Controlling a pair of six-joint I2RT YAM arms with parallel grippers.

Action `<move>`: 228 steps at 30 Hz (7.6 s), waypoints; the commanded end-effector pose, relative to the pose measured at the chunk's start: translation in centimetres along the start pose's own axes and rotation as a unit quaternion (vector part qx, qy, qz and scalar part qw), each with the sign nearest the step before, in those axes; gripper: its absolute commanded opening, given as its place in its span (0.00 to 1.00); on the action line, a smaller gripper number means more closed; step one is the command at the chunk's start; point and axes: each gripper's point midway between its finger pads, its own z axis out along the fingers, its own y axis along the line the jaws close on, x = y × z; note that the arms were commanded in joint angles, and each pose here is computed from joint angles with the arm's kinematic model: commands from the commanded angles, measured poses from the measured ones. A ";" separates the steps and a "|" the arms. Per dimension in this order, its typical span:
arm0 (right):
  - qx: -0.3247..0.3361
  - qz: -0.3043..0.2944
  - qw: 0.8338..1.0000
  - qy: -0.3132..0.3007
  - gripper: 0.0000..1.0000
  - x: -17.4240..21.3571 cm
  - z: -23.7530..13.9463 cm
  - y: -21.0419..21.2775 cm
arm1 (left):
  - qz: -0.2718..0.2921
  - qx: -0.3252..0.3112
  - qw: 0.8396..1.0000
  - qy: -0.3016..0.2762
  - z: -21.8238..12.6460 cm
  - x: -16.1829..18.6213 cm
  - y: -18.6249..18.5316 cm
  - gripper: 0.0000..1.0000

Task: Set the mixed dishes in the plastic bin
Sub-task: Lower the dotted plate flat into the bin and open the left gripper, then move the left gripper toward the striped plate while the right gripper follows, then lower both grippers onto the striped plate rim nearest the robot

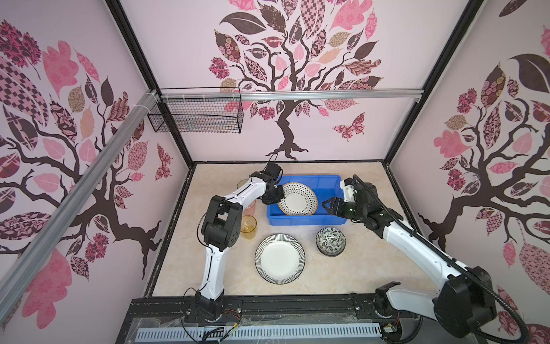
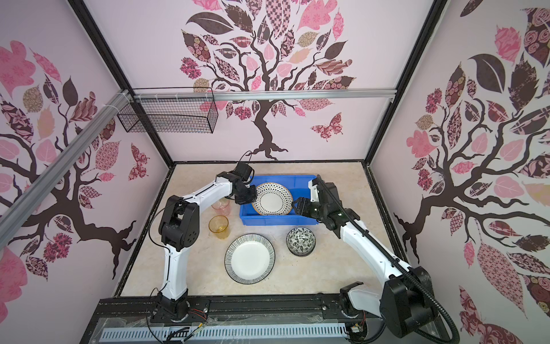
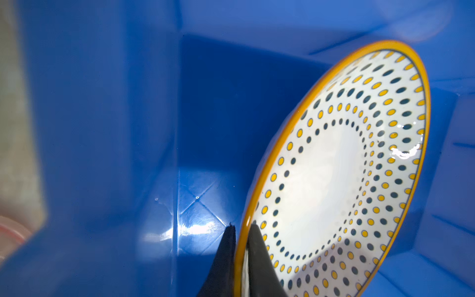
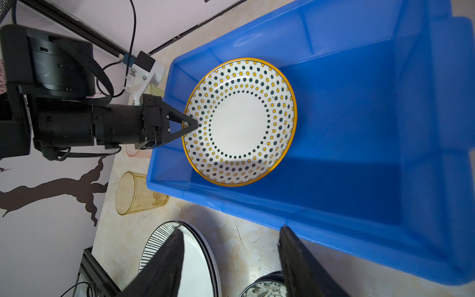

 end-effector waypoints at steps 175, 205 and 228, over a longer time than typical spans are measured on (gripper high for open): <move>0.067 -0.212 0.943 0.249 0.20 19.1 6.6 4.2 | 0.049 0.009 0.993 0.104 -12.6 24.2 8.8 0.25; 0.064 -0.227 0.931 0.278 0.10 20.8 7.1 3.4 | -0.021 -0.026 0.995 0.099 -11.0 24.9 10.4 0.26; 0.051 -0.219 0.929 0.294 0.09 22.2 7.5 3.3 | -0.039 -0.008 0.991 0.127 -10.0 26.5 10.1 0.29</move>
